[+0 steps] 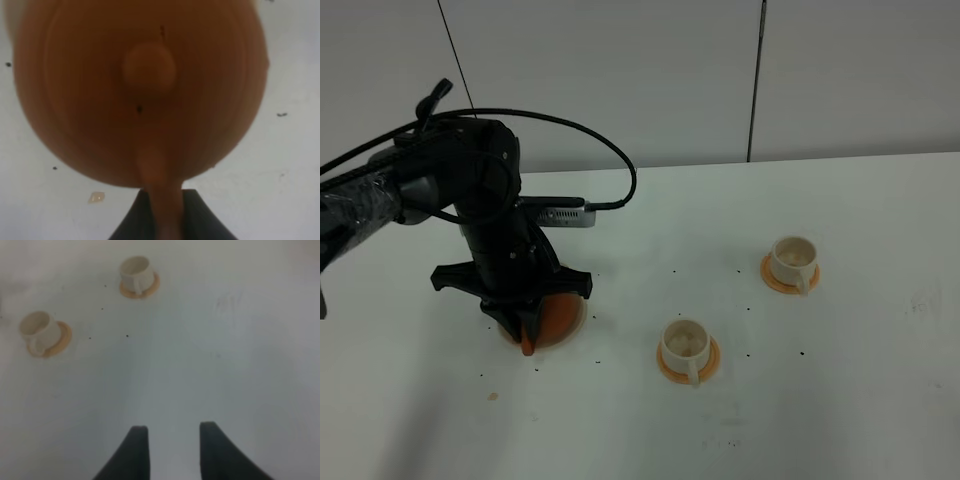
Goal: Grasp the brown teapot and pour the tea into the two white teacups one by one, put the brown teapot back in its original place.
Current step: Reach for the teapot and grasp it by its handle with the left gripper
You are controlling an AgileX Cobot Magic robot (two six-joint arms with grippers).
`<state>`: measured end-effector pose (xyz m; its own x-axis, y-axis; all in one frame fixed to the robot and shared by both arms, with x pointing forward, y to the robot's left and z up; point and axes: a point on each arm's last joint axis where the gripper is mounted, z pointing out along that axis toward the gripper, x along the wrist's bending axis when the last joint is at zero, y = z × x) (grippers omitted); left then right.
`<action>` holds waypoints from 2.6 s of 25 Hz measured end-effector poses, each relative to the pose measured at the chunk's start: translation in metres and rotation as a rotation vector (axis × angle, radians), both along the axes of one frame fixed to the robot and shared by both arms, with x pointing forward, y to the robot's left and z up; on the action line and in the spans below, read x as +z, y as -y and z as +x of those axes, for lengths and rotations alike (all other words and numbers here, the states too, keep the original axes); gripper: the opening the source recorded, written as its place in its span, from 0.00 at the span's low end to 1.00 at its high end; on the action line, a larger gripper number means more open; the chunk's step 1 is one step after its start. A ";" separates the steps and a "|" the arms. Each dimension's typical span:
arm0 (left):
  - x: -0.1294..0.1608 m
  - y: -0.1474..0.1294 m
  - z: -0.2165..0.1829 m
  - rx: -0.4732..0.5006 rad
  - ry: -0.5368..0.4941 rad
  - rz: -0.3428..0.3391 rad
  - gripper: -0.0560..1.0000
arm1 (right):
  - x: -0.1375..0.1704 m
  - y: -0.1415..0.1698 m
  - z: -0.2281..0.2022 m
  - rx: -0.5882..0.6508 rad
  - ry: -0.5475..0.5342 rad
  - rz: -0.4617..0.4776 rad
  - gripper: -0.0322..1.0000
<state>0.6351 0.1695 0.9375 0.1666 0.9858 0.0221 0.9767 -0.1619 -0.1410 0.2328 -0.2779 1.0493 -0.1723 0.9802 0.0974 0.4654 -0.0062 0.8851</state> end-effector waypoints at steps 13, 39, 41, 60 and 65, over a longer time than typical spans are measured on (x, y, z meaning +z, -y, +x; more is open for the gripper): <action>-0.012 0.000 0.002 0.000 -0.020 0.007 0.30 | 0.000 0.000 0.000 0.000 0.000 0.000 0.27; -0.006 0.002 0.008 -0.002 0.007 -0.003 0.42 | 0.000 0.000 0.000 0.000 0.000 0.000 0.27; -0.006 0.002 0.008 -0.002 0.007 -0.003 0.42 | 0.000 0.000 0.000 0.000 0.000 0.000 0.27; -0.015 0.005 0.008 -0.005 -0.024 -0.023 0.47 | 0.000 0.000 0.000 0.000 0.000 0.000 0.27; -0.015 0.005 0.008 -0.004 -0.025 -0.026 0.48 | 0.000 0.000 0.000 0.000 0.000 0.000 0.27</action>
